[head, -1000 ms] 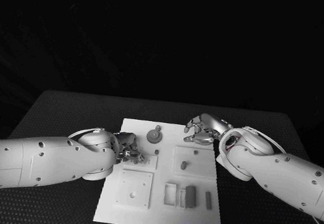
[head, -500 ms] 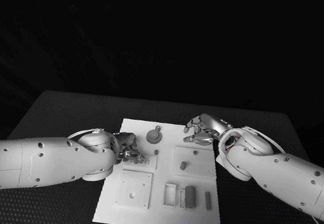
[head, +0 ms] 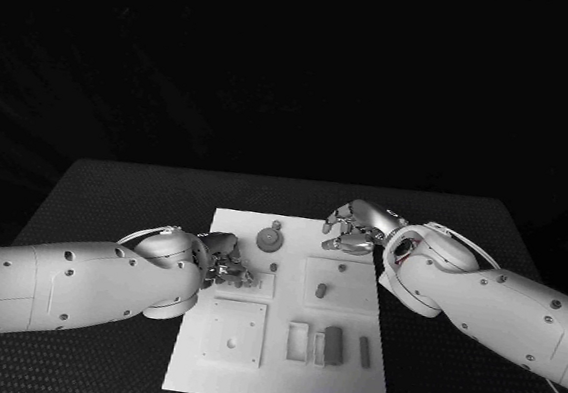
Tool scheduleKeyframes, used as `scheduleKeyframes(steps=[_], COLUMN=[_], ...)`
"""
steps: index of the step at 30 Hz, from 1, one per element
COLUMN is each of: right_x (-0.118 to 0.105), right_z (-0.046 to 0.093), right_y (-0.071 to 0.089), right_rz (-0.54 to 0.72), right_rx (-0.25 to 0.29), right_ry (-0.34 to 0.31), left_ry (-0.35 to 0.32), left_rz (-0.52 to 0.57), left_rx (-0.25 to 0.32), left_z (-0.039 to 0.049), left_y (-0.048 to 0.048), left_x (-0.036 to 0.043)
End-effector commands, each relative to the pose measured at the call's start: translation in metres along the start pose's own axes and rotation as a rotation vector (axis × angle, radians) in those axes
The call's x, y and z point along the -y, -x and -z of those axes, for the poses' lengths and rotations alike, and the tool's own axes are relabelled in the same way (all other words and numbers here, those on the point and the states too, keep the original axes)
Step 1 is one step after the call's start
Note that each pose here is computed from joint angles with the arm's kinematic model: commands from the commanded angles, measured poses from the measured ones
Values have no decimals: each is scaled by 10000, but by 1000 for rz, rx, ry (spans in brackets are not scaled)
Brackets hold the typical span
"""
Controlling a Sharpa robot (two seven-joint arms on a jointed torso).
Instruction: Assemble the parts on the task board
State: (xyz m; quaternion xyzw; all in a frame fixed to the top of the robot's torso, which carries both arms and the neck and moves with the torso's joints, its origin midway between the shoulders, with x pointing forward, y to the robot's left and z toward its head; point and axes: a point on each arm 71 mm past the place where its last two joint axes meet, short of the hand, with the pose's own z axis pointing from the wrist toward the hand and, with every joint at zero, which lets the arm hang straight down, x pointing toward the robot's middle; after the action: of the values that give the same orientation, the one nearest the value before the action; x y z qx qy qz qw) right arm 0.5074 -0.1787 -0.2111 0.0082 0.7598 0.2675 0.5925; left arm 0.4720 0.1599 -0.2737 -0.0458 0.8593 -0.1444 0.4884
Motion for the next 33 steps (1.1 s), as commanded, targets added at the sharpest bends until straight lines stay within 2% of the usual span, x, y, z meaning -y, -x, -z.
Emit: scheduleKeyframes(steps=[1, 6, 12, 13, 16, 19, 21, 22, 24, 26, 28, 33], right_x=[-4, -3, 26, 32, 40, 52, 57, 58, 65, 72, 76, 87], right_z=[-2, -2, 0, -1, -2, -2, -5, -5, -7, -7, -8, -12], right_y=[-9, -9, 0, 1, 4, 8, 10, 11, 14, 17, 19, 23], right_rz=[6, 6, 7, 8, 8, 8, 8, 7, 6, 5, 4, 2], right_rx=[-9, -8, -6, -5, -3, -2, 0, 2, 4, 6, 7, 9], right_ry=[4, 3, -3, -5, -7, -9, -10, -10, -12, -14, -15, -19], left_ry=[-16, -16, -10, -8, -5, -12, 7, 12, 27, 43, 55, 100], left_rz=[10, 11, 42, 70, 136, 155, 190, 197, 218, 245, 253, 235], left_rx=[5, 8, -5, -12, -28, 0, 10, 16, 62, 84, 103, 107], left_z=[7, 14, 69, 71, 112, 128, 120, 114, 78, 41, -5, -140], left_y=[-2, 2, 45, 105, 196, 393, 551, 596, 819, 947, 1051, 1161], left_x=[21, 12, -41, -21, 6, 44, 3, -10, -69, -120, -147, -225])
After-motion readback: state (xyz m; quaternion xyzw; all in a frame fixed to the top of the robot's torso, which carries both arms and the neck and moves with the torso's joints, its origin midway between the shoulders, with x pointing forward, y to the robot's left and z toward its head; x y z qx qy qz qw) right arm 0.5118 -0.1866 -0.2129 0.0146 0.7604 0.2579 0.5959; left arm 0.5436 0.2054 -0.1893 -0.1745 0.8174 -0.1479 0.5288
